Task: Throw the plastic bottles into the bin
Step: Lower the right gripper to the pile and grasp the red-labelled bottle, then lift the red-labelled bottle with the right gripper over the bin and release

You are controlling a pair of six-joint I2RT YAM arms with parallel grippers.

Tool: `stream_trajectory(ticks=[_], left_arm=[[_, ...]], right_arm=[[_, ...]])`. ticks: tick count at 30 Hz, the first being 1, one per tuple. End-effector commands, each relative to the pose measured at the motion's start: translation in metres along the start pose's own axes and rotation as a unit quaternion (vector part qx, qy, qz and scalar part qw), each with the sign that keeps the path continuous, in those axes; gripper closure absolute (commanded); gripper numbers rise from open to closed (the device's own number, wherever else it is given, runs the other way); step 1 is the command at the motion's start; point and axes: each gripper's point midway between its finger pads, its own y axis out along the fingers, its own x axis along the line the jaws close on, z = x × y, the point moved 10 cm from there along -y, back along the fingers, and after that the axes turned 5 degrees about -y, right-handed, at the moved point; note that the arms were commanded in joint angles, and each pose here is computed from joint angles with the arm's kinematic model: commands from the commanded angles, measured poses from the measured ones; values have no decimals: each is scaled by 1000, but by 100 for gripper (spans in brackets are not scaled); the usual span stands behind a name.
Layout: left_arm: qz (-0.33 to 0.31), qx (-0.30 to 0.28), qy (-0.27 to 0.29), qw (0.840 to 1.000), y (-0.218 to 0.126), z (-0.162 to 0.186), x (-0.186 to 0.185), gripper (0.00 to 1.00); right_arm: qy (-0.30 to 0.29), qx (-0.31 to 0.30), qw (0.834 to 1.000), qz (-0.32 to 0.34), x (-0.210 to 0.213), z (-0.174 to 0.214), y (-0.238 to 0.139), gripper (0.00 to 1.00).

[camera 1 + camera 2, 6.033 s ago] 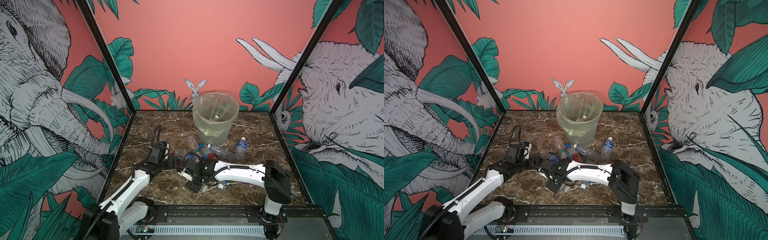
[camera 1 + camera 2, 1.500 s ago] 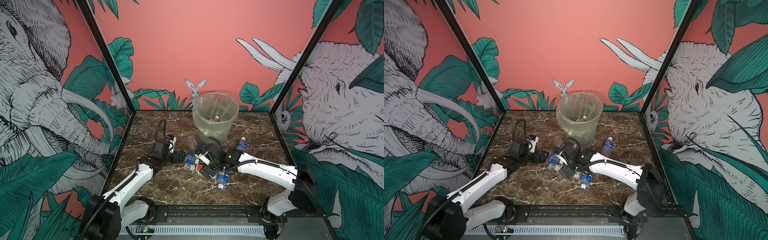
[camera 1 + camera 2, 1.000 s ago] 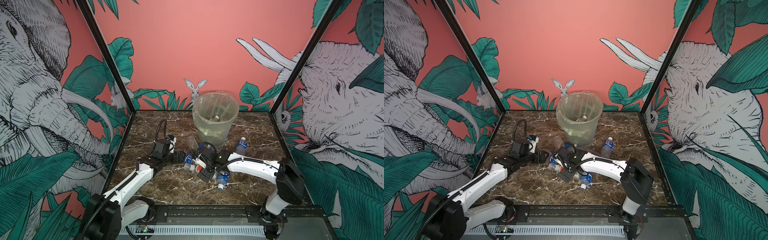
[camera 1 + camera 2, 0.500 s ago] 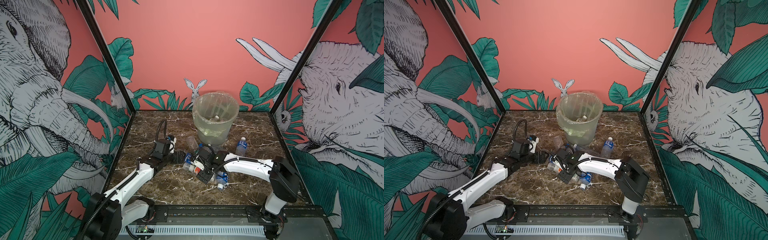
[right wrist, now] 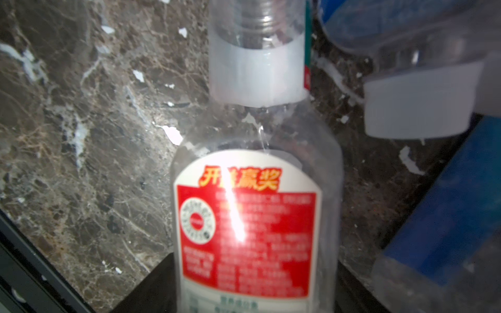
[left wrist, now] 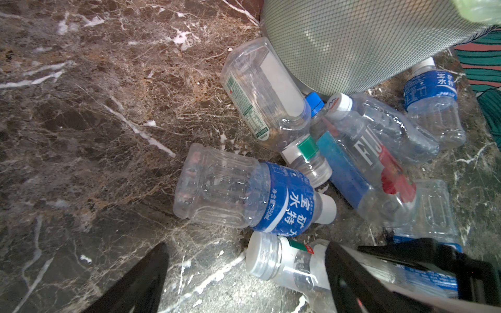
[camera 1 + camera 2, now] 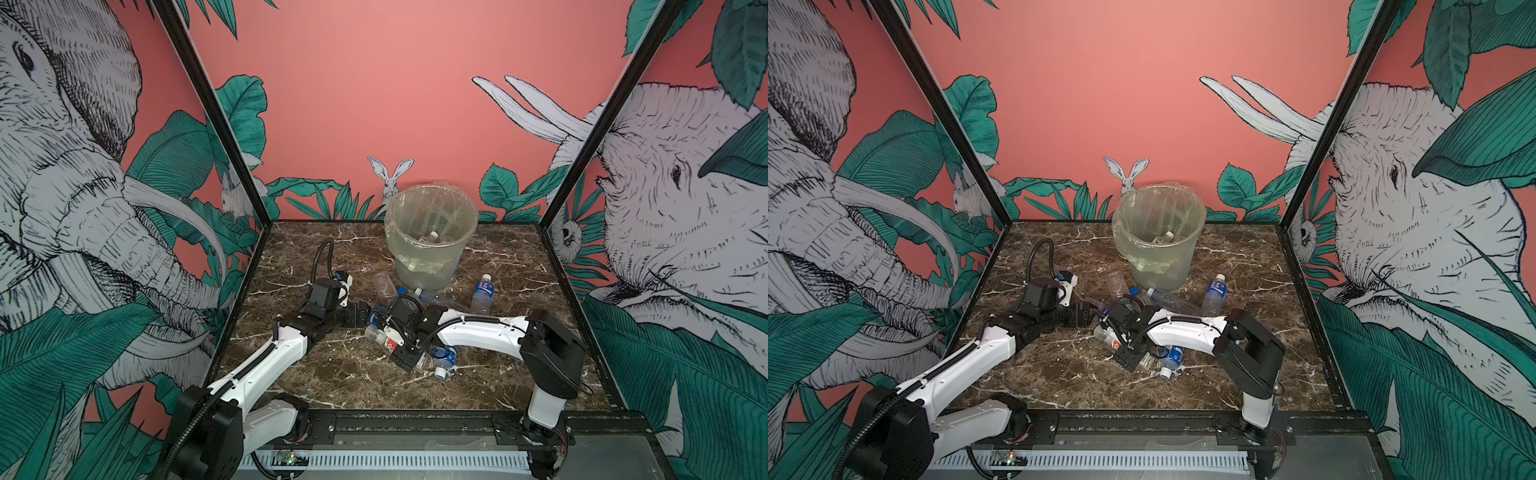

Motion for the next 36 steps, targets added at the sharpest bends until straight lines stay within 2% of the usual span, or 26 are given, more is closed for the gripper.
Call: stream_trajectory(ticks=[1, 3, 6, 8, 15, 20, 27, 36], left_arm=[[-3, 17, -1, 1000, 2, 8, 4, 9], [-2, 19, -2, 1000, 4, 9, 5, 9], [3, 24, -4, 1000, 6, 10, 4, 9], [6, 24, -5, 1000, 6, 9, 4, 9], [4, 16, 1, 1000, 5, 4, 2, 9], [6, 8, 9, 1000, 3, -2, -1, 9], [13, 21, 2, 1000, 9, -3, -2, 9], [8, 26, 4, 1000, 10, -1, 0, 9]], right_arm=[[-2, 7, 1000, 5, 1, 2, 4, 26], [-1, 9, 1000, 8, 1, 2, 5, 32], [1, 8, 1000, 12, 1, 4, 4, 51], [0, -1, 1000, 14, 1, 6, 0, 59], [8, -84, 996, 34, 4, 19, -38, 61], [29, -176, 982, 58, 4, 38, -81, 61], [90, -280, 949, 115, -3, 63, -126, 64], [159, -376, 898, 166, -12, 89, -156, 65]])
